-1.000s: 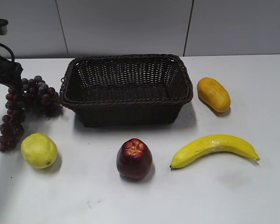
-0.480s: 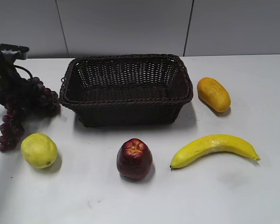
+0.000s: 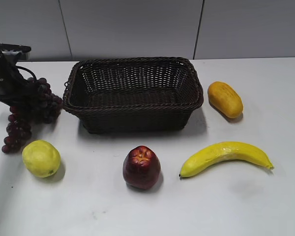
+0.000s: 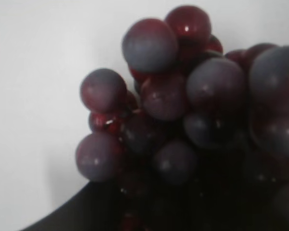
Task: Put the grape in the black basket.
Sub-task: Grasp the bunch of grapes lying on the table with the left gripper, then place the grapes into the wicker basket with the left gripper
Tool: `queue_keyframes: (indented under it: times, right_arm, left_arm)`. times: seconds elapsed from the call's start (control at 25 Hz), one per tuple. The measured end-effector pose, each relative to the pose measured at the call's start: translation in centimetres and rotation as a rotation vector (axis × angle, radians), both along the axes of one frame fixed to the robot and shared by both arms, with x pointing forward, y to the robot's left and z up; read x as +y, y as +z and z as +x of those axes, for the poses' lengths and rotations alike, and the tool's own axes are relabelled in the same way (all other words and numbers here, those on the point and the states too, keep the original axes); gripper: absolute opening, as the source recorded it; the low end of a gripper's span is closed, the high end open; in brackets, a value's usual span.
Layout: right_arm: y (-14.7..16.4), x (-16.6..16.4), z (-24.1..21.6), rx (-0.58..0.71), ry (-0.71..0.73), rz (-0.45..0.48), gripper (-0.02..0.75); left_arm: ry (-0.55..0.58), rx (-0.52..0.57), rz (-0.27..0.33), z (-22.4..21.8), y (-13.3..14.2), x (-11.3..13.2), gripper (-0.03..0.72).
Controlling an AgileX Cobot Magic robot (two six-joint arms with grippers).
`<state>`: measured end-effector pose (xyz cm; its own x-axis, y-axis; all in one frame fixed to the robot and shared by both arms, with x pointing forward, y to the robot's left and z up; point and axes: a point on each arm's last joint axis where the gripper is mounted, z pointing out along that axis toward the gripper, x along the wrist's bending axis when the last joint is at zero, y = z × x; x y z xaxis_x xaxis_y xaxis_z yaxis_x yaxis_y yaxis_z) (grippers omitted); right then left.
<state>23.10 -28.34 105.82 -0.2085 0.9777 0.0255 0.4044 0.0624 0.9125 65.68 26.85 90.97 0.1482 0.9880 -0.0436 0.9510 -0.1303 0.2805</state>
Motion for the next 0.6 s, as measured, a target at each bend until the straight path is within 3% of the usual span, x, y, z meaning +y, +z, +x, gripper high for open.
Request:
queue_keyframes:
  times: [0.2, 0.44, 0.6]
  right_arm:
    - [0.0, 0.0, 0.0, 0.0, 0.0, 0.0, 0.572]
    - [0.0, 0.0, 0.0, 0.0, 0.0, 0.0, 0.572]
    - [0.0, 0.0, 0.0, 0.0, 0.0, 0.0, 0.572]
  left_arm:
    - [-0.001, -0.093, -0.008, -0.5, 4.4, 0.0, 0.241]
    - [-0.038, -0.364, -0.031, -1.7, 14.7, -1.4, 0.232]
    - [-0.112, -0.533, -0.065, -2.5, 21.3, -4.3, 0.226]
